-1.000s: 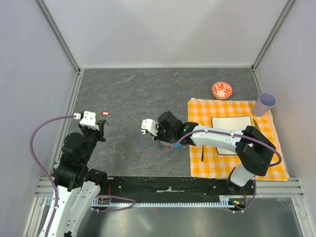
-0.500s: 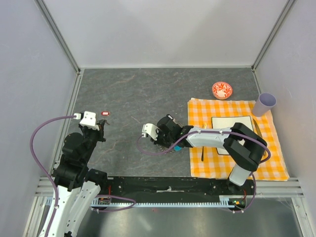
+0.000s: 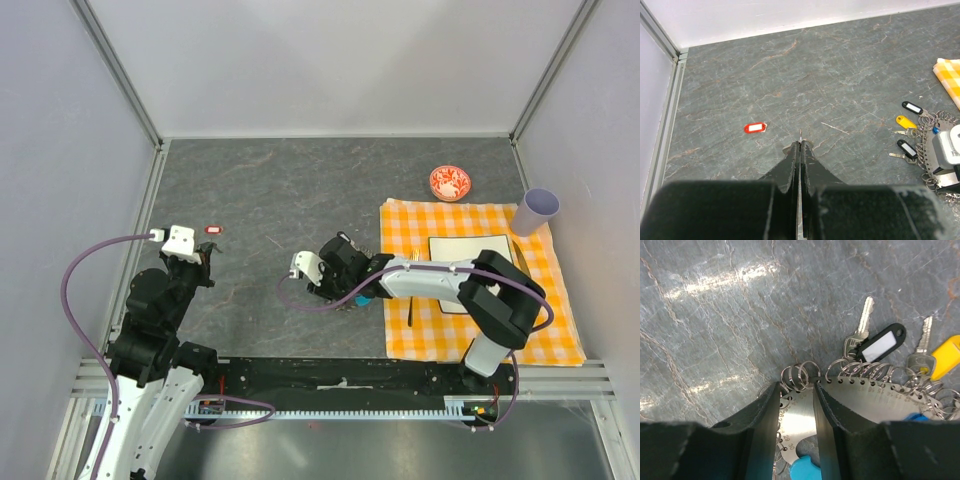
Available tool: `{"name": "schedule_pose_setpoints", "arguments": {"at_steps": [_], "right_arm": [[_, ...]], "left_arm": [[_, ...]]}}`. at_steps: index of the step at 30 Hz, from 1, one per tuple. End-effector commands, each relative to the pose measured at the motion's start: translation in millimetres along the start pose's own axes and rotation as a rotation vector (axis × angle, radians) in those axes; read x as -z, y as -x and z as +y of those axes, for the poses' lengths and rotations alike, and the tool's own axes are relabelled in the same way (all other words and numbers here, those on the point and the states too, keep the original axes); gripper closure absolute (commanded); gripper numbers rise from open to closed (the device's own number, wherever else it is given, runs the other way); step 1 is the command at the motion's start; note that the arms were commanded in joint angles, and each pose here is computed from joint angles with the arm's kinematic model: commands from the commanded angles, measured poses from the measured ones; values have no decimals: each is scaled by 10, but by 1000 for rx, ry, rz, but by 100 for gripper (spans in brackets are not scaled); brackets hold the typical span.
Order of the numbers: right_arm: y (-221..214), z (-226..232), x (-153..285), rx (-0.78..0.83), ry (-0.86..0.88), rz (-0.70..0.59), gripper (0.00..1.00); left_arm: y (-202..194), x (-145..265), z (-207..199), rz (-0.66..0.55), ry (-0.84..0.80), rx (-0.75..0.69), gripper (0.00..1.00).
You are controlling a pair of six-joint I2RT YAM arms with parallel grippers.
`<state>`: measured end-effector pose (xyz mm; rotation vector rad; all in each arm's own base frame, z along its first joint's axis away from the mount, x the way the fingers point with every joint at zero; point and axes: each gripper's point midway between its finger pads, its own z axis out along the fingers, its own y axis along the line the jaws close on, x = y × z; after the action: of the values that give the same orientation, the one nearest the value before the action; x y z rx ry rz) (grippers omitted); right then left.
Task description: Put the keys on the keyring
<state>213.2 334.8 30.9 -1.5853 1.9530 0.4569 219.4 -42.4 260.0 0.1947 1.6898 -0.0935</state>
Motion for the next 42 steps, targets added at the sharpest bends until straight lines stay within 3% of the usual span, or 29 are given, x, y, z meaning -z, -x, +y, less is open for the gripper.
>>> {"name": "schedule_pose_setpoints", "arguments": {"at_steps": [1,21,27,35,42], "right_arm": [[401,-146,214,12,-65,-96,59],[250,-97,100,167,-27,-16,60],[205,-114,12,165,-32,5,65],[291,-213,25,135,-81,-19,79],[317,-236,24,118,-83,-27,81]], "left_arm": [[98,-18,-49,-40,-22,29,98],[102,-18,-56,-42,-26,28,98],[95,-20,-56,-40,-26,28,98],[97,-14,-59,-42,-28,28,98],[101,-15,-56,-43,-26,28,98]]}}
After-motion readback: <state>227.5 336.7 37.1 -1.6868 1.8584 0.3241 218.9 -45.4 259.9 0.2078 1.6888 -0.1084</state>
